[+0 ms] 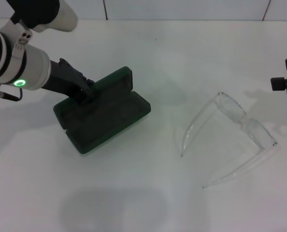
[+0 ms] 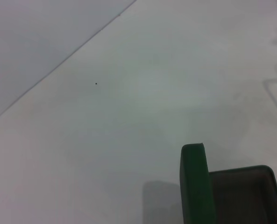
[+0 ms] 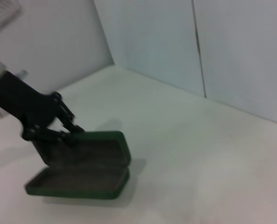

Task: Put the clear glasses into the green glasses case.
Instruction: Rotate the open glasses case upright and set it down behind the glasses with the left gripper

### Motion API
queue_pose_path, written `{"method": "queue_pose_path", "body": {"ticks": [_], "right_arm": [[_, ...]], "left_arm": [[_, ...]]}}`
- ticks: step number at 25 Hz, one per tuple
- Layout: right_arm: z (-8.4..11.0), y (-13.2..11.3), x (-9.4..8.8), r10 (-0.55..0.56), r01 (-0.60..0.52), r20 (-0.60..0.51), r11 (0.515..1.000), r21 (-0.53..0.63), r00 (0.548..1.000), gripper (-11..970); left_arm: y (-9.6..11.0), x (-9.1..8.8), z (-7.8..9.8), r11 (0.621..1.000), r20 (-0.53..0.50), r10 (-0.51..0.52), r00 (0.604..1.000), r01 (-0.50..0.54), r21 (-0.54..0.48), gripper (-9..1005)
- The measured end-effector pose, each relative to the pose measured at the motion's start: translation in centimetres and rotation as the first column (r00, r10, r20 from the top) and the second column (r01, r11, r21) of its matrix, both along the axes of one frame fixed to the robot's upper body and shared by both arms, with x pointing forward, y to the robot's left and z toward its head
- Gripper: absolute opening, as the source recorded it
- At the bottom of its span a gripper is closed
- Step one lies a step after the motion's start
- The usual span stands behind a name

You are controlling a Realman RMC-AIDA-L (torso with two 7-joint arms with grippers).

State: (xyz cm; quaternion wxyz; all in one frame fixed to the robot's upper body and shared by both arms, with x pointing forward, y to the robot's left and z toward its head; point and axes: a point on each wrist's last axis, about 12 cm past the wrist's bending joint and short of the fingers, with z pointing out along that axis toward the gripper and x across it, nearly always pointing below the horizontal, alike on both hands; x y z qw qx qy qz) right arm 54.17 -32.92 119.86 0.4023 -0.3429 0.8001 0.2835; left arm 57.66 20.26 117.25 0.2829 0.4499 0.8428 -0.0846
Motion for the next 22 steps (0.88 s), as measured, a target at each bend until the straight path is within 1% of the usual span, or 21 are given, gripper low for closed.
{"method": "queue_pose_path", "body": {"ticks": [5, 8, 11, 16, 19, 22], "right_arm": [[0.9, 0.8, 0.9, 0.003, -0.003, 0.005, 1.000, -0.017, 1.000, 808], [1.4, 1.2, 1.5, -0.010, 0.009, -0.022, 1.000, -0.018, 1.000, 807], [1.9, 1.8, 2.5, -0.042, 0.037, -0.085, 0.997, -0.065, 0.995, 805], [2.8, 3.4, 4.4, -0.078, 0.043, -0.174, 0.980, -0.197, 0.982, 802], [3.1, 4.5, 5.3, -0.070, -0.001, -0.262, 0.965, -0.261, 0.962, 801], [2.4, 5.3, 5.7, -0.061, -0.043, -0.340, 0.956, -0.289, 0.938, 799]], "left_arm": [[-0.4, -0.4, 0.3, 0.999, 0.005, -0.028, 1.000, 0.028, 0.019, 191], [-1.1, -0.9, 0.7, 0.997, 0.030, -0.065, 0.997, 0.063, 0.050, 191], [-2.0, -1.7, 1.4, 0.990, 0.078, -0.113, 0.991, 0.105, 0.098, 192], [-3.1, -3.0, 2.2, 0.978, 0.137, -0.184, 0.973, 0.167, 0.126, 192], [-3.8, -3.3, 2.2, 0.971, 0.142, -0.218, 0.966, 0.200, 0.134, 192], [-4.6, -3.7, 2.0, 0.962, 0.139, -0.253, 0.957, 0.233, 0.142, 191]]}}
